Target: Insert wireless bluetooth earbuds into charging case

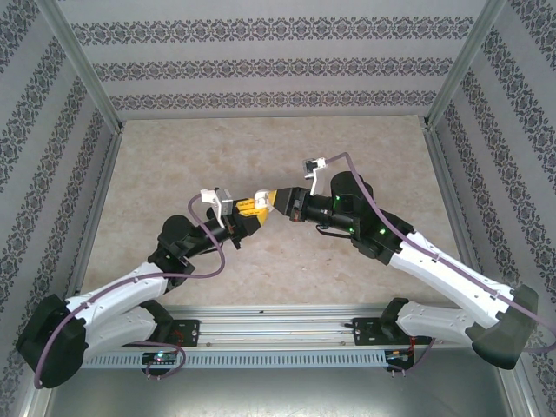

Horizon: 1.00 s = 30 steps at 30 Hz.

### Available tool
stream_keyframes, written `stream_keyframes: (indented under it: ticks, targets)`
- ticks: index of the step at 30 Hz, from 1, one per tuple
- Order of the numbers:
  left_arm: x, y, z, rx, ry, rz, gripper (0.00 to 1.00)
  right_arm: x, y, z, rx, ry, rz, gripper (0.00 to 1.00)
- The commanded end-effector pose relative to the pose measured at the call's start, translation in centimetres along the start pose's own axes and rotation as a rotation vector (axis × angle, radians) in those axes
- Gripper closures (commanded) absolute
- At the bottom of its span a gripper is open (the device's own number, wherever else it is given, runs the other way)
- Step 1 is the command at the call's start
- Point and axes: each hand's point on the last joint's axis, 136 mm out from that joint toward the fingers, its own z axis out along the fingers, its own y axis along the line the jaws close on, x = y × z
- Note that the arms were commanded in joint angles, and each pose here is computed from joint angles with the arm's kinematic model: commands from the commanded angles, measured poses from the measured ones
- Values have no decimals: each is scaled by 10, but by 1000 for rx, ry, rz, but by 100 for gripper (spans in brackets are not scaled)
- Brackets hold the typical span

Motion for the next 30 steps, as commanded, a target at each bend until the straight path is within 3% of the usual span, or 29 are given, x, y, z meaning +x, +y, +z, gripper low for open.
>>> stream_keyframes:
  ticks: [1,7,25,30]
  targets:
    - [-35,-10,1,35,-126,29,100,18,-5,0,12,55,47,84]
    - [-39,-10,3,35,-141,28,100,27,-37,-8,165,64,73,83]
    - [-41,-14,0,55,-156,14,100,22,-25,-2,168,138,27,61]
    - [-39,-14,-3,53,-155,11,100,19,-25,-7,201,143,2,60]
